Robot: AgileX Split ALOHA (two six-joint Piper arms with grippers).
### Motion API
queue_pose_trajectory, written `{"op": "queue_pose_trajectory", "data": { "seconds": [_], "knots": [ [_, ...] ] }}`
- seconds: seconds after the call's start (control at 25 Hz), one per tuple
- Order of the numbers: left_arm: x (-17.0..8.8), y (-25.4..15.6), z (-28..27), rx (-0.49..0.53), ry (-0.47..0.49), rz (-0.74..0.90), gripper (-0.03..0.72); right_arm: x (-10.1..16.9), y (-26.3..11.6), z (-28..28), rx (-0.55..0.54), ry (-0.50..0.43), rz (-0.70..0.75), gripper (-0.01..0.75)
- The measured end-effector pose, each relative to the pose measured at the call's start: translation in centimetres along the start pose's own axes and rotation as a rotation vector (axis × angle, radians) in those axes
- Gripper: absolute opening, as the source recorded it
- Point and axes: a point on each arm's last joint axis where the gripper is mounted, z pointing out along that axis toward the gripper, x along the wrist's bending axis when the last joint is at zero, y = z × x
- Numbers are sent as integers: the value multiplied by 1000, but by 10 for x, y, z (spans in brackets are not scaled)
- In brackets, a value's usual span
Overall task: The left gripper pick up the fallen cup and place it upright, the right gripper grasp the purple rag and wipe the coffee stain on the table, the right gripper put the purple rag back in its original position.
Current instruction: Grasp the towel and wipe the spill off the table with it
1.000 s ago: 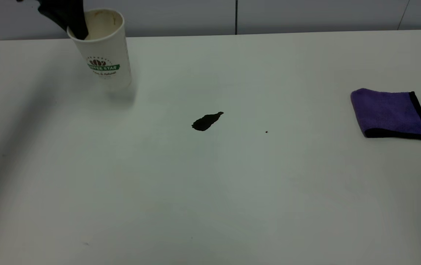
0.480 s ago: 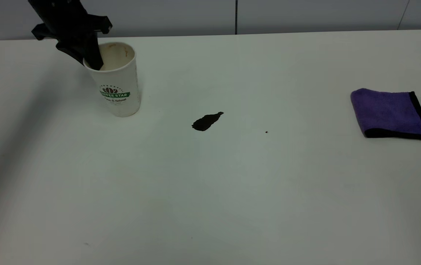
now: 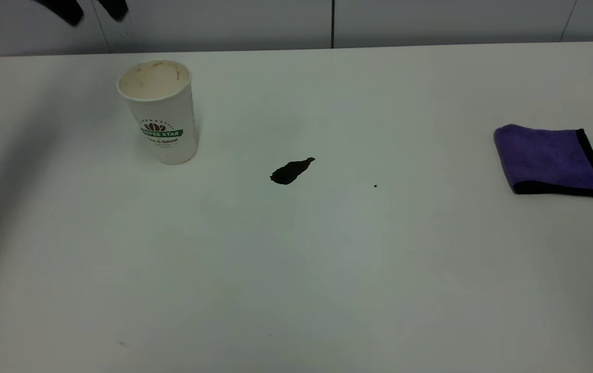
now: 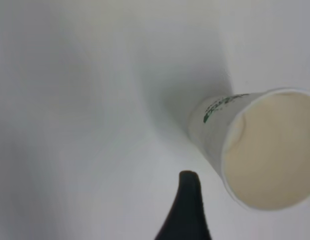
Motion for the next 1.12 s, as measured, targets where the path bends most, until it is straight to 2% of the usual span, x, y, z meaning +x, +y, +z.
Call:
{"op": "queue_pose_trajectory", "data": {
  "seconds": [0.16, 0.24, 0.4, 0.52, 0.72, 0.92, 1.12],
  "knots": [
    [-9, -7, -86, -51, 37, 29, 691, 0, 0, 0, 0, 0, 0, 551],
    [-15, -11, -129, -129, 74, 40, 663, 0, 0, 0, 0, 0, 0, 551],
    [-27, -34, -201, -252, 161, -37, 573, 0, 0, 0, 0, 0, 0, 551],
    [-38, -62, -238, -291, 221, -82, 504, 0, 0, 0, 0, 0, 0, 551],
    [-61, -135, -258, -249, 232, -120, 413, 0, 0, 0, 0, 0, 0, 551],
    [-81, -208, -275, -267, 276, -111, 348, 0, 0, 0, 0, 0, 0, 551],
    [-93, -283, -247, -190, 272, -75, 306, 0, 0, 0, 0, 0, 0, 551]
  ]
}}
